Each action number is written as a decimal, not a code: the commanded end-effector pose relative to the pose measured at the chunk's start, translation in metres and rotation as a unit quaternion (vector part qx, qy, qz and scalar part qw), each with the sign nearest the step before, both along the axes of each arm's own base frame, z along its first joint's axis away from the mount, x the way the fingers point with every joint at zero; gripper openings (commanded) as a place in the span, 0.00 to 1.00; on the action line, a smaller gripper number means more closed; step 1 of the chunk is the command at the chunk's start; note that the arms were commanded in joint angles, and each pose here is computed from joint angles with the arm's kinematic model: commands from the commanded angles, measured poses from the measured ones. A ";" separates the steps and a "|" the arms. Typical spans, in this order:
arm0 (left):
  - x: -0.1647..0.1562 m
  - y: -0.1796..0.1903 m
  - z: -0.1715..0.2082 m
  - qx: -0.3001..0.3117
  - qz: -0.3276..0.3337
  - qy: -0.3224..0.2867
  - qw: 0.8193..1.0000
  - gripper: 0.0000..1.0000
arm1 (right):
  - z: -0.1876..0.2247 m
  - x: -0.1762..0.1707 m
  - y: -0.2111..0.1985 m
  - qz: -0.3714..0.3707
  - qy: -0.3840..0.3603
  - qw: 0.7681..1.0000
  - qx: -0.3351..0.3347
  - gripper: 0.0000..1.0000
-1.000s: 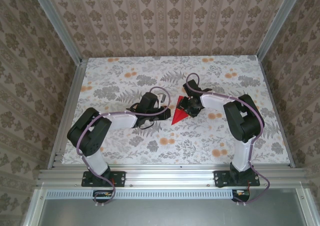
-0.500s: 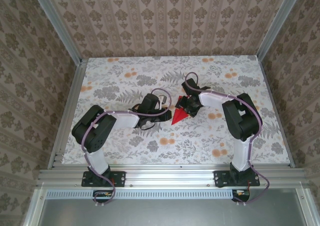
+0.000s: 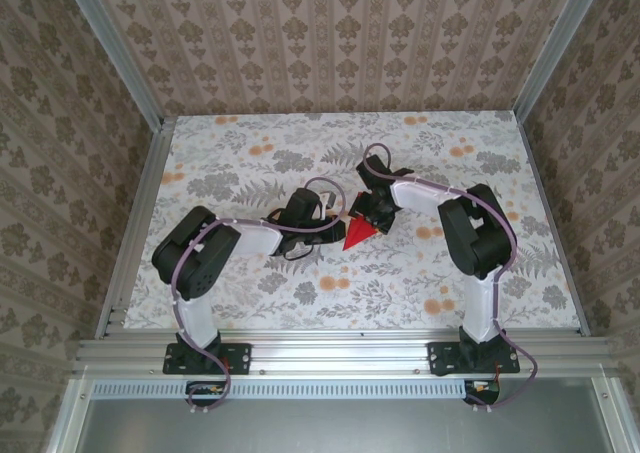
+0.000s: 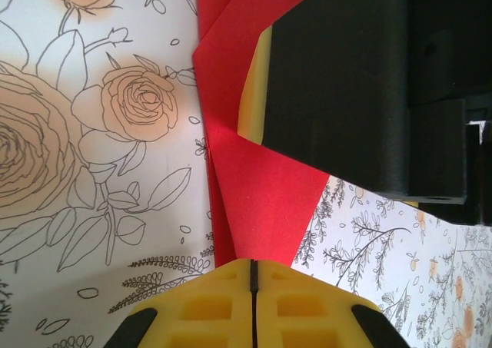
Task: Fold a paper plane with a square sheet of paper (pick it up from the middle)
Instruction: Fourth fold the wing at the center of the table.
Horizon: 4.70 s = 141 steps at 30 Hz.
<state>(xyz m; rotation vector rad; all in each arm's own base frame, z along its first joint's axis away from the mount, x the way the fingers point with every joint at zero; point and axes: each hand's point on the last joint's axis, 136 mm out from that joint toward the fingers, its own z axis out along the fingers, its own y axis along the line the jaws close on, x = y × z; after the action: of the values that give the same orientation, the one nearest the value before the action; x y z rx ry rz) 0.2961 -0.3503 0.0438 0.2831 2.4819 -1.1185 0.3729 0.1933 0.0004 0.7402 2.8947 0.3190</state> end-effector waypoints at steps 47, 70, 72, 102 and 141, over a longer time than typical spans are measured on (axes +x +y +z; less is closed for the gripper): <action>0.005 -0.027 -0.011 -0.027 -0.028 0.023 0.999 0.07 | -0.133 -0.116 -0.089 -0.017 0.212 0.960 -0.184 0.65; 0.000 -0.004 -0.049 0.051 -0.008 0.049 0.997 0.02 | -0.129 -0.111 -0.081 -0.028 0.206 0.966 -0.151 0.66; -0.001 -0.003 -0.051 0.053 -0.007 0.054 0.997 0.01 | -0.127 -0.111 -0.076 -0.032 0.205 0.970 -0.125 0.66; -0.017 0.002 -0.071 0.093 -0.034 0.114 0.989 0.00 | 0.057 -0.007 0.022 0.131 -0.138 0.968 0.166 0.27; -0.030 0.011 -0.077 0.123 -0.049 0.124 0.983 0.00 | 0.004 0.039 -0.022 0.071 -0.130 0.973 0.175 0.15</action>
<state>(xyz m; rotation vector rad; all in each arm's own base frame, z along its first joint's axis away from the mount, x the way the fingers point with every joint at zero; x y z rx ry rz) 0.2997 -0.3731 0.0223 0.3728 2.6186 -1.1177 0.3897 0.1977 0.0147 0.4263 2.7060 1.0281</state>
